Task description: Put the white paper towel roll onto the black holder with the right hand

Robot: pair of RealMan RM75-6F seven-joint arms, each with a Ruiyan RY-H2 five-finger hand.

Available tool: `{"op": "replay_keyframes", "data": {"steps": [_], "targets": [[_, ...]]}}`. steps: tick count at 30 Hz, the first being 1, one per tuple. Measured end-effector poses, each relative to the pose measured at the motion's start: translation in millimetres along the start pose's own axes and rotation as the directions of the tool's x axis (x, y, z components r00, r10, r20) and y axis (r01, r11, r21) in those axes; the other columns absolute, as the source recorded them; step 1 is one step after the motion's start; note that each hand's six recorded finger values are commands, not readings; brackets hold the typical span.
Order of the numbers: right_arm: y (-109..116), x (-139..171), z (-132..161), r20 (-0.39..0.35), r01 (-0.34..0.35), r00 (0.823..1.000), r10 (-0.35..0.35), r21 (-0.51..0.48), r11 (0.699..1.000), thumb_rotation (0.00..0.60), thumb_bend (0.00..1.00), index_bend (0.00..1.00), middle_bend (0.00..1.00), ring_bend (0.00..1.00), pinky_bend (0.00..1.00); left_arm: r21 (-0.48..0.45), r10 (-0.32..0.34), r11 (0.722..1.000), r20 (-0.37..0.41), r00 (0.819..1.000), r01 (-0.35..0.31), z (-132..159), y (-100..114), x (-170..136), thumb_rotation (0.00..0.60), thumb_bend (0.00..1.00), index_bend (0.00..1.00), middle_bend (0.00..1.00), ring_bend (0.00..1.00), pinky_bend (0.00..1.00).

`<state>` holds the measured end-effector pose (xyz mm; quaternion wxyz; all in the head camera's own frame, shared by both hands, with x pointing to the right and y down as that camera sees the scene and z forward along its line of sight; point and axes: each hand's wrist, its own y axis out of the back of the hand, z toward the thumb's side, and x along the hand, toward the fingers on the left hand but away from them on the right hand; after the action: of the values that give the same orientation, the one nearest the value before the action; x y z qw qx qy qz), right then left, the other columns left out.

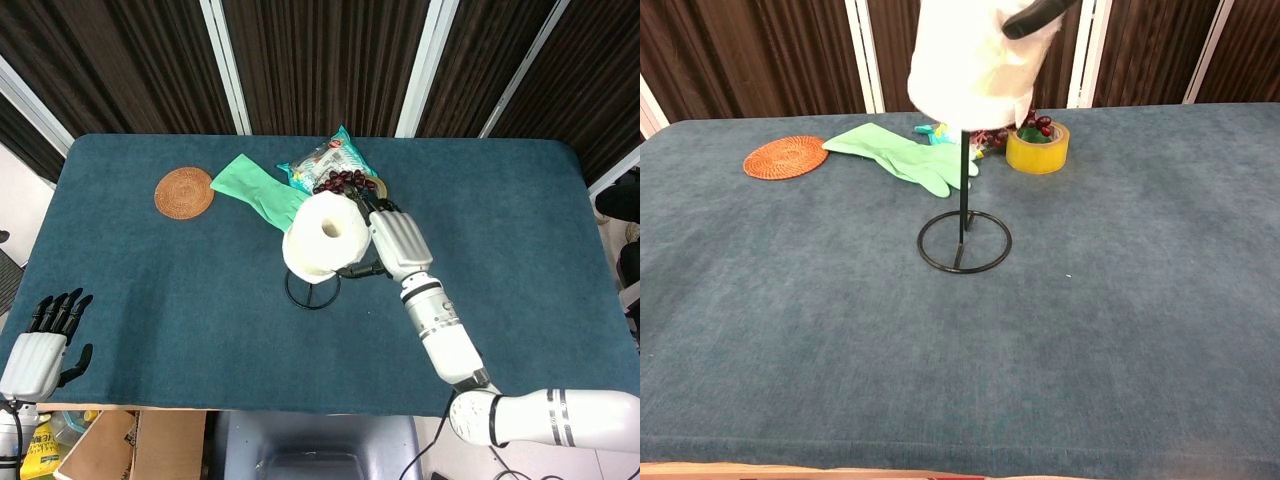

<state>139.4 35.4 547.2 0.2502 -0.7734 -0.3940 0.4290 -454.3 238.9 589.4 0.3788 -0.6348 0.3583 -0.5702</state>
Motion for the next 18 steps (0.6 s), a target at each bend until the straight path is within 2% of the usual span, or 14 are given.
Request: {"op": "replay_keyframes", "data": {"steps": [11, 14, 18], "targets": [[10, 17, -22, -0.004, 0.0, 1.0, 0.0, 0.06, 0.998, 0.6, 0.12, 0.0, 0.0, 0.0, 0.03, 0.0, 0.0, 1.0, 0.0, 1.0, 0.0, 0, 0, 0, 0.6, 0.5, 0.0, 0.0, 0.0, 0.05], [9, 35, -33, -0.023, 0.004, 1.0, -0.002, 0.123, 0.992, 0.6, 0.12, 0.0, 0.0, 0.0, 0.0, 0.0, 0.0, 1.0, 0.0, 1.0, 0.0, 0, 0, 0, 0.6, 0.5, 0.0, 0.0, 0.0, 0.05], [-3, 76, -65, -0.032, 0.007, 0.999, 0.001, 0.259, 0.966, 0.6, 0.12, 0.0, 0.0, 0.0, 0.0, 0.0, 0.0, 1.0, 0.0, 1.0, 0.0, 0, 0, 0, 0.6, 0.5, 0.0, 0.0, 0.0, 0.05]]}}
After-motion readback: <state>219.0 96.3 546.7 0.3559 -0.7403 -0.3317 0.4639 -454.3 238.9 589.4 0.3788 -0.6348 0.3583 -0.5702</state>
